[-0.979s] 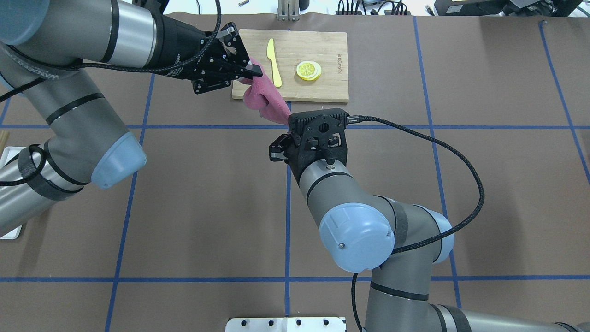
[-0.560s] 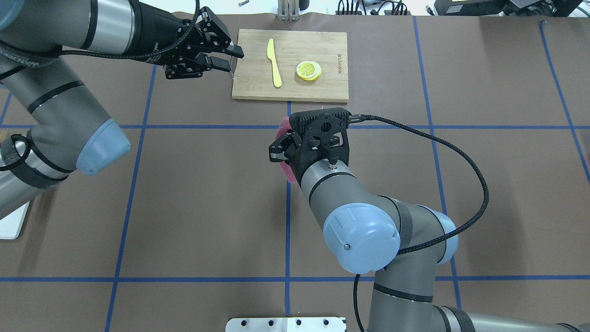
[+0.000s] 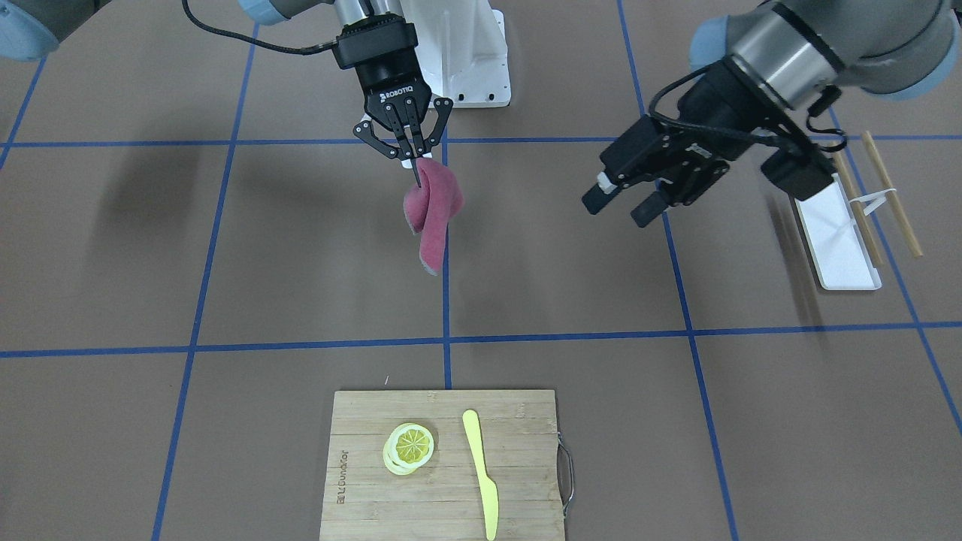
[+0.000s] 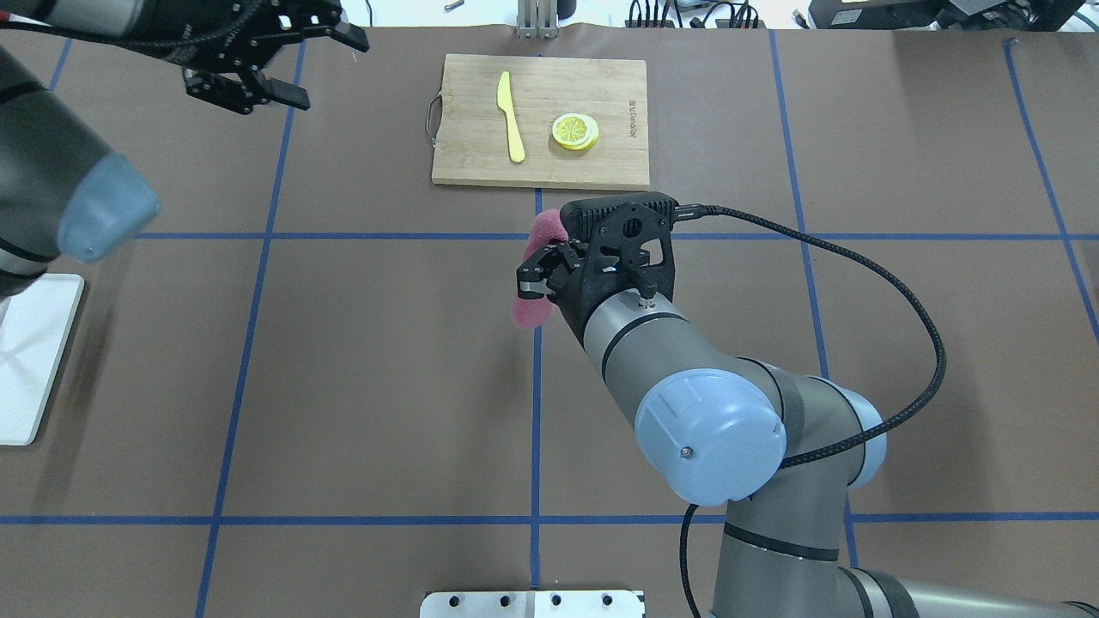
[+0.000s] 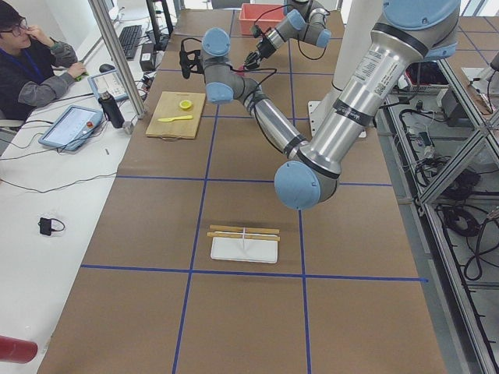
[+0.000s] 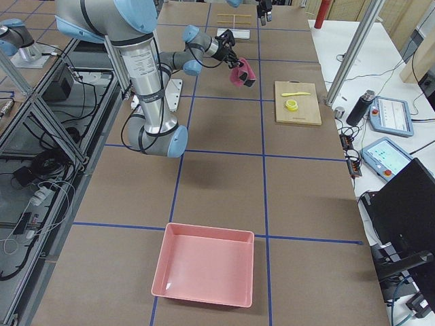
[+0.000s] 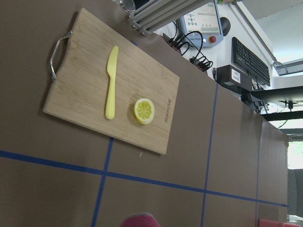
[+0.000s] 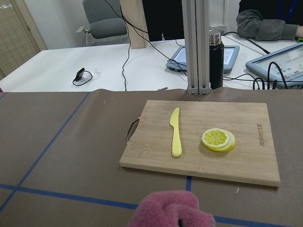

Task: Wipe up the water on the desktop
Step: 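Open the left gripper and withdraw it while the right gripper holds the cloth, then drag the pink cloth across the table with the right gripper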

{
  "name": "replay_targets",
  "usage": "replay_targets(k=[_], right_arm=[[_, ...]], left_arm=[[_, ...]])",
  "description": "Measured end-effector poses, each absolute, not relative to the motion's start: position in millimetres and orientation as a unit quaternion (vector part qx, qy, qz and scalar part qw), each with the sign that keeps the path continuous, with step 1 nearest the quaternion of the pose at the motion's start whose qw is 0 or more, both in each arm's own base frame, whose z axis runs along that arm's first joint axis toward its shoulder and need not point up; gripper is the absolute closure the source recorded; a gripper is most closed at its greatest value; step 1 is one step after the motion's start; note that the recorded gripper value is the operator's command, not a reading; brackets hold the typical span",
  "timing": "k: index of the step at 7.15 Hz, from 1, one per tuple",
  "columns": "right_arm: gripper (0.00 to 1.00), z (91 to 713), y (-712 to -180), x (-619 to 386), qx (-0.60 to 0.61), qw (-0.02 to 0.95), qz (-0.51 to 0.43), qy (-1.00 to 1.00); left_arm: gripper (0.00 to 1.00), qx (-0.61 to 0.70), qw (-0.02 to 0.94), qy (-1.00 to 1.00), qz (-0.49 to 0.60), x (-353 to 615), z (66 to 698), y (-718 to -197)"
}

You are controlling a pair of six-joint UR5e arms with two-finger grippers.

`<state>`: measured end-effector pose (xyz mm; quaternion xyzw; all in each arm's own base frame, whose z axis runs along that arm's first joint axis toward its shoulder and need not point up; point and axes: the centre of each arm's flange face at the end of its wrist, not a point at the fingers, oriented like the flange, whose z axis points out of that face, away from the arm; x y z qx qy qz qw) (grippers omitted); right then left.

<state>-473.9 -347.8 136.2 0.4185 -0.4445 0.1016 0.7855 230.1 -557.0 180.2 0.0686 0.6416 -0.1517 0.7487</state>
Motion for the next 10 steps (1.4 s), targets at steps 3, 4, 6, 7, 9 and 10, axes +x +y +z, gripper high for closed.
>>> replay_targets(k=[3,4,6,7,9,10], right_arm=[[1.00,142.7,-363.4,-460.8,0.412,0.792,0.097,-0.439],[1.00,143.3,-365.4,-459.1,0.413,0.793,0.096,-0.437],[1.00,142.7,-366.1,-457.4,0.413,0.793,0.094,-0.438],[1.00,141.6,-365.2,-454.6,0.413,0.791,0.095,-0.440],[1.00,135.7,-362.8,-439.7,0.406,0.786,0.092,-0.457],[1.00,132.6,-367.0,-428.9,0.396,0.785,0.089,-0.469]], left_arm=[[0.01,0.206,0.817,0.537,-0.031,176.2,245.2,-581.9],[0.01,0.254,0.843,0.473,0.005,165.8,273.7,-588.8],[0.01,0.291,0.898,0.317,0.090,136.2,322.1,-594.0],[0.01,0.275,0.918,0.256,0.128,111.0,344.4,-593.5],[0.01,0.197,0.949,0.211,0.130,46.9,403.0,-586.5],[0.01,0.144,0.961,0.210,0.104,14.9,456.8,-577.6]])
